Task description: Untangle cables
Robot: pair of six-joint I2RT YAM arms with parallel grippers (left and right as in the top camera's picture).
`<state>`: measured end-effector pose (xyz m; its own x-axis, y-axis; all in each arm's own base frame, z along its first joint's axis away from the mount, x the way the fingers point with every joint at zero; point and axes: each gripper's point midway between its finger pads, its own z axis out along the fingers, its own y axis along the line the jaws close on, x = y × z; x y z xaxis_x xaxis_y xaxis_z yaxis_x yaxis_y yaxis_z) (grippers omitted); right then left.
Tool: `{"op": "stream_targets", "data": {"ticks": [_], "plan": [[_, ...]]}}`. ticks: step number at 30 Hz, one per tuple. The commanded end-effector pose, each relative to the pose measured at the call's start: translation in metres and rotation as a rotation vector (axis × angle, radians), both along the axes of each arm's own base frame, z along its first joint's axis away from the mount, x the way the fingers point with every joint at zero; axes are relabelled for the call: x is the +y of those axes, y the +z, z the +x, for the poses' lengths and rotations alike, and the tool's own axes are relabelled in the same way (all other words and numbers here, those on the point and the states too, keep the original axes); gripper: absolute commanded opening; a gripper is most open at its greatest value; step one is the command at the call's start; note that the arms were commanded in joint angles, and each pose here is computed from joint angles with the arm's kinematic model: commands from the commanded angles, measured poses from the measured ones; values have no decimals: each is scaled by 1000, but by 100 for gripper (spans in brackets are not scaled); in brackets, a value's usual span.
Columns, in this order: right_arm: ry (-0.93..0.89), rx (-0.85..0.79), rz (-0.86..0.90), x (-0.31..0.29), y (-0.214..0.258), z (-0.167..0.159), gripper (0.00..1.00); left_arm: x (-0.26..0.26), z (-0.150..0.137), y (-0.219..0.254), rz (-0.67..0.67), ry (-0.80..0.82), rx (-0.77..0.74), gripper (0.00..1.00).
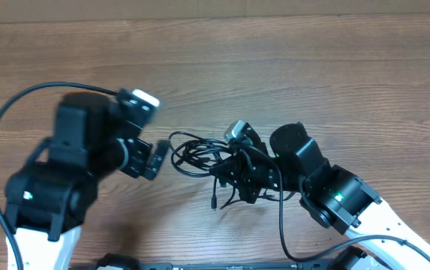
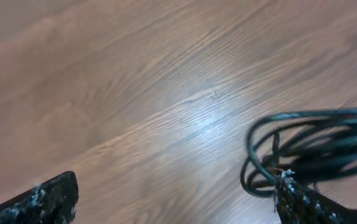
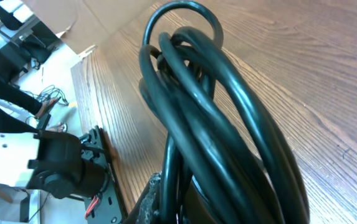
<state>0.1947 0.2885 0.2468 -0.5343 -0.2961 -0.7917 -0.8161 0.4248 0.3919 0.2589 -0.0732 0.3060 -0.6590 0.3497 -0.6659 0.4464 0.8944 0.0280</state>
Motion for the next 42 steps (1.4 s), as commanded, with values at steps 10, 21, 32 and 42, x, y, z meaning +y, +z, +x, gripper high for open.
{"op": "stream_targets", "data": {"ticks": [10,21,32,42], "plan": [[39,-50,57,-2,22,-12,4,-55,-15,-5,-274,-487,84,100],[40,-50,58,-2,22,-12,4,-49,8,-28,-242,-451,147,100],[39,-50,57,-2,22,-12,4,-47,28,-20,-273,-370,106,100],[40,-50,57,-2,22,-12,4,-46,38,-16,-308,-304,104,100]]}}
